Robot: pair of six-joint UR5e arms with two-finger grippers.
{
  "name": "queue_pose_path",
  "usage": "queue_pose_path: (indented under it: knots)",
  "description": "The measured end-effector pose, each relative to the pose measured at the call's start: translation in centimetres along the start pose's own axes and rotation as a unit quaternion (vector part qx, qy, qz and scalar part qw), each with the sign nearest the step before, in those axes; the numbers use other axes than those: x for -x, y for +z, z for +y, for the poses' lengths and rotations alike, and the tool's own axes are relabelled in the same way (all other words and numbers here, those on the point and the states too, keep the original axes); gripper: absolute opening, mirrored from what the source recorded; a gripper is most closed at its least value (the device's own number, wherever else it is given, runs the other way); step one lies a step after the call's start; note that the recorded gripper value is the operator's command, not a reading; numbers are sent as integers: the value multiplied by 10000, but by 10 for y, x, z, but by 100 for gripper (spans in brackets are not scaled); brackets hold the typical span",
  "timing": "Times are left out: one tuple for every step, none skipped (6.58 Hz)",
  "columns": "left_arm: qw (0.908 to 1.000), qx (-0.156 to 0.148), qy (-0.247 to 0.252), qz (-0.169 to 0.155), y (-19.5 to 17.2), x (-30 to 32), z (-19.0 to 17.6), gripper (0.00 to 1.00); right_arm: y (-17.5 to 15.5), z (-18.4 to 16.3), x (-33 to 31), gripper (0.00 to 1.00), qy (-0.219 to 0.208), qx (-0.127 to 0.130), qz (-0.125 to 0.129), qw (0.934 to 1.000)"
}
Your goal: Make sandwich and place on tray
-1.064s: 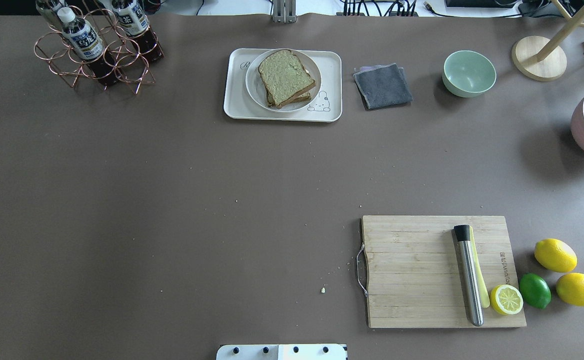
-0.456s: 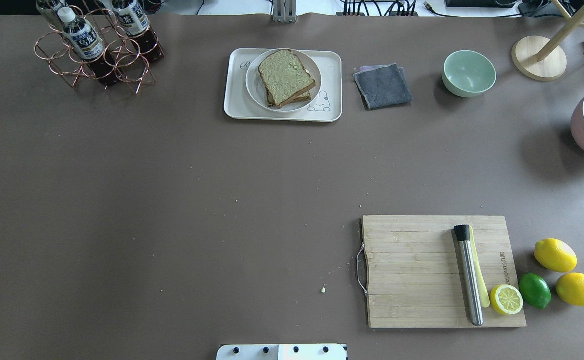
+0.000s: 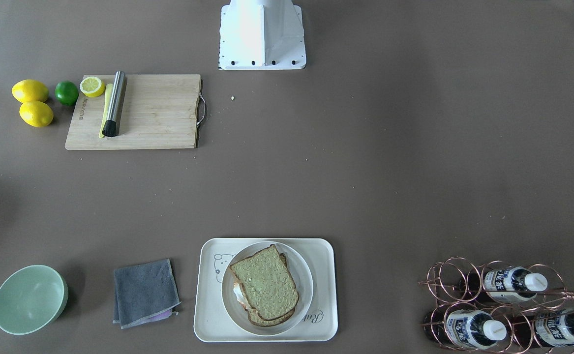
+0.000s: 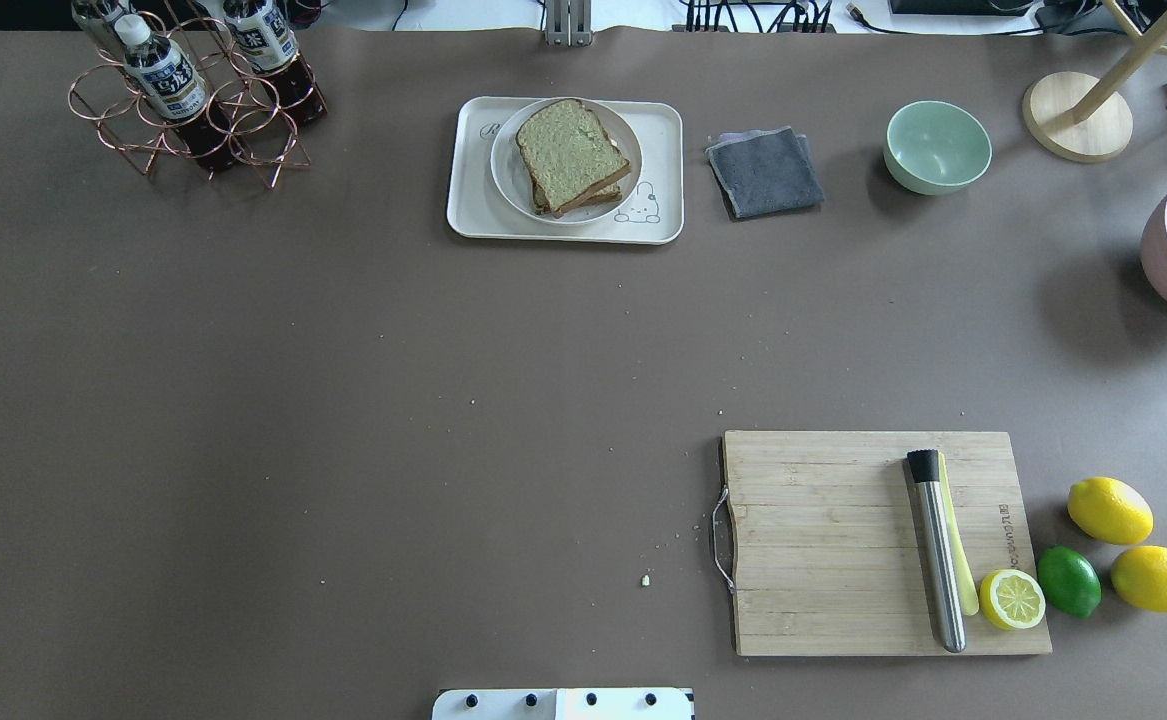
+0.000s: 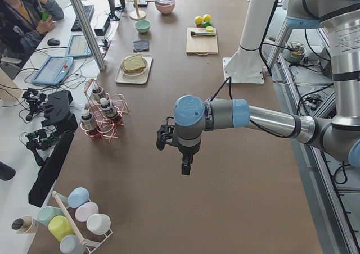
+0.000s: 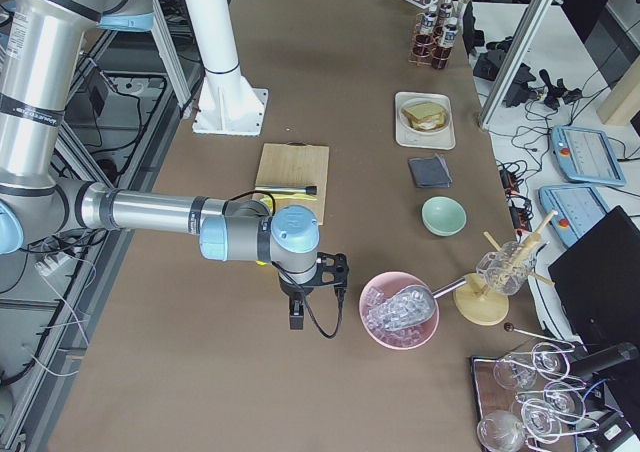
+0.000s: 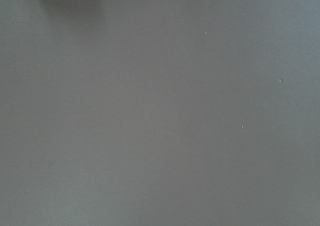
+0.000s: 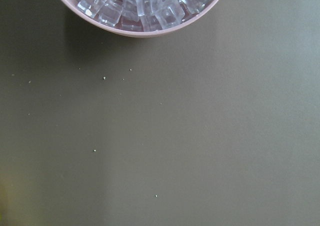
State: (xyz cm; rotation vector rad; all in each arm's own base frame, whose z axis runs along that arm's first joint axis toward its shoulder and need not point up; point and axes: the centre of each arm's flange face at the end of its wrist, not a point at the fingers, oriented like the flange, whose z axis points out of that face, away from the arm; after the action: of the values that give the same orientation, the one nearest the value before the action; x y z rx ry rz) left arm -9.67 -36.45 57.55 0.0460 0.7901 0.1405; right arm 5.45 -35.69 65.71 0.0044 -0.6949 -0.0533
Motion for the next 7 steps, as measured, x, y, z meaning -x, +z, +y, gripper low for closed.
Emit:
queue_pose_path:
  knots:
    - [10000, 8, -7, 2, 1, 0, 0, 98, -8, -8, 11, 100, -8, 56, 8, 10000]
    - [10000, 41, -37, 4, 4, 2, 0, 98, -20, -19, 22, 100, 2, 101, 7, 9999]
    - [9999, 89, -67, 7, 11, 9, 0, 98, -28, -29, 30, 100, -19, 92, -2, 10000]
    - [9999, 118, -76, 7, 24, 22, -3, 98, -35, -38, 37, 100, -65, 40, -19, 10000]
    - [9999, 124, -83, 7, 35, 33, -3, 98, -38, -43, 40, 100, -94, 5, -32, 10000]
    - [9999, 129, -99, -5, 41, 40, -2, 98, -40, -45, 42, 100, -112, -18, -46, 9999]
    - [9998, 129, -112, -33, 43, 43, 0, 98, -41, -46, 43, 100, -123, -32, -55, 9999]
